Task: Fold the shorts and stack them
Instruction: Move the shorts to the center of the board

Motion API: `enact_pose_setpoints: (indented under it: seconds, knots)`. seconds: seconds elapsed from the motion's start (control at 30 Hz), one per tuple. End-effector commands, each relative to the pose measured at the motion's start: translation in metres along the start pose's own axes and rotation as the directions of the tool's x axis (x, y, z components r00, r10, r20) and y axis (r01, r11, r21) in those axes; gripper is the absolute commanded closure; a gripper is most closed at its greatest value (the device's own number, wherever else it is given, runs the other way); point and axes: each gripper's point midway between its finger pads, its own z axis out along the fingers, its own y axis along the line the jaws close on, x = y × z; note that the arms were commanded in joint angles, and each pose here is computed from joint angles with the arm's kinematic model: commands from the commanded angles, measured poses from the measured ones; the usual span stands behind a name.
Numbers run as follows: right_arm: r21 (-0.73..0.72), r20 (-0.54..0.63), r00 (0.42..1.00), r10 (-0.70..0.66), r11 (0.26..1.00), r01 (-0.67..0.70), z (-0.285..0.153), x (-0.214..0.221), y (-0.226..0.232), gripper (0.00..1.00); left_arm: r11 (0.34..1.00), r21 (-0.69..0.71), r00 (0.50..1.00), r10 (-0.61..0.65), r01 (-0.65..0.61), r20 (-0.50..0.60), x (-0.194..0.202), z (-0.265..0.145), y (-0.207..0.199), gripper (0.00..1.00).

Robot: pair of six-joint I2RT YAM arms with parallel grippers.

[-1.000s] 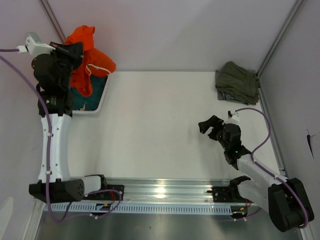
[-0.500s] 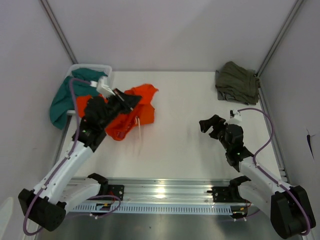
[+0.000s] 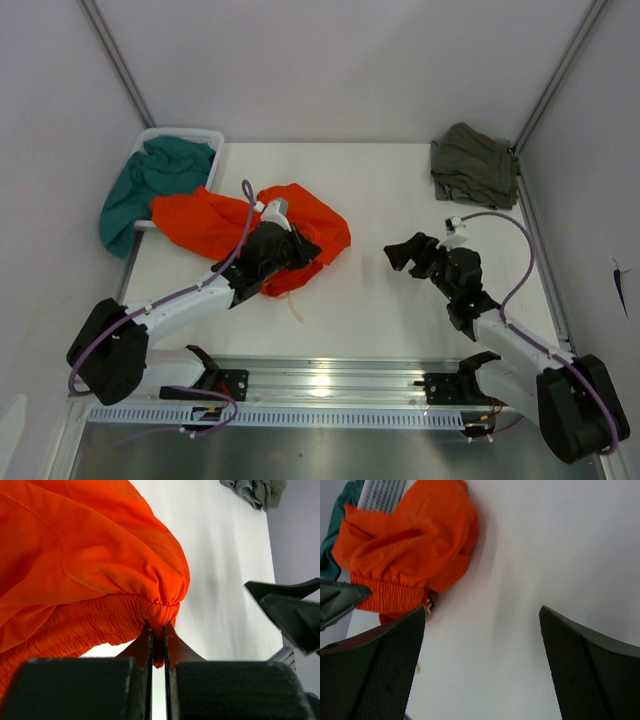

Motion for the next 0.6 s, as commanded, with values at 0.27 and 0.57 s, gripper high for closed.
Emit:
enact_pose_setpoints:
  seconds: [0.27,0.57]
  knots:
    - [-0.461,-0.218,0.969,0.112,0.863,-0.204,0.013,0.028,0.109,0.12,0.993,0.029,0.986,-0.115,0.112,0.118,-0.031,-0.003,-0.018,0.99]
    - [-0.57,-0.16,0.983,0.085,0.806,-0.162,0.009,0.036,0.149,0.18,0.95,0.127,0.957,-0.291,0.287,0.014,-0.015,-0.015,-0.026,1.0]
